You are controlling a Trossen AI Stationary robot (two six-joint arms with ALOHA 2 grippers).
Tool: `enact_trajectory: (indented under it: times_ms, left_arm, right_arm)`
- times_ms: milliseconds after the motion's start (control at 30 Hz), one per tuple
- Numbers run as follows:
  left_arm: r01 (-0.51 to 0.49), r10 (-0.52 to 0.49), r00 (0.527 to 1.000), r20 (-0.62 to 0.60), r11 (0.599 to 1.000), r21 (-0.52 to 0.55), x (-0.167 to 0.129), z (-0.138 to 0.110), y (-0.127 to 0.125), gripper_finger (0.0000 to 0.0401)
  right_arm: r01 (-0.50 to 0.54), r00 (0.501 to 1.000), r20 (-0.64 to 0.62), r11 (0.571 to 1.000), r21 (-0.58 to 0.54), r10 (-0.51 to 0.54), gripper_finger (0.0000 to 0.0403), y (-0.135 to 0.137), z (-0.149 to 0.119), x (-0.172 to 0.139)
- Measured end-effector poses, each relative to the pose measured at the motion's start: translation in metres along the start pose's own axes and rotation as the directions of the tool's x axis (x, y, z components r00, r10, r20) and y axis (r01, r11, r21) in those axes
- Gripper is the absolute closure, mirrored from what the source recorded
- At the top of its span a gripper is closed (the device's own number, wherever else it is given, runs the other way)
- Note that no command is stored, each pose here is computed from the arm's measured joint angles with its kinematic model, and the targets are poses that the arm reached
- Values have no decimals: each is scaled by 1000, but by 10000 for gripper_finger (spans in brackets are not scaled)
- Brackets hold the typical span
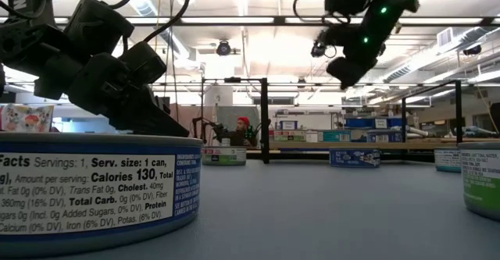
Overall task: Stack canned seafood by type on shelf
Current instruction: Stack the bottom left yellow and blue tuna can onto the other yellow and blue tuna can on the shelf
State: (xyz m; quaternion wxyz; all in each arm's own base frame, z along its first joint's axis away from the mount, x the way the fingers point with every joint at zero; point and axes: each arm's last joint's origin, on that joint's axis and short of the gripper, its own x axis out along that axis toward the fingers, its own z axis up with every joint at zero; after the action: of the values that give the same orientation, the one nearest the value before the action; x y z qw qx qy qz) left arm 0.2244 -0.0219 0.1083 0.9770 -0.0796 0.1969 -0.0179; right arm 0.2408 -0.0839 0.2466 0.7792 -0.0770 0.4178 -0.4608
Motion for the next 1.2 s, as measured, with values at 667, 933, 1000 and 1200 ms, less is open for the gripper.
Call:
enact_trajectory:
  times_ms: [667,933,1000,1200]
  left_arm:
    - [191,-191,982,-4,977,93,24,39,-6,394]
    - [219,-192,966,-172,963,154,33,48,-8,394]
    - [237,-204,960,-193,957,167,31,53,-9,394]
    - [300,-263,945,-193,933,198,14,70,-14,394]
  right_arm:
    - [-461,856,281,887,33,434,395,78,-32,-103]
    - [-564,768,348,825,-31,538,396,97,-53,-121]
    - [-606,731,364,794,-43,578,394,102,-59,-117]
    - [-737,591,464,675,-22,660,390,110,-73,-102]
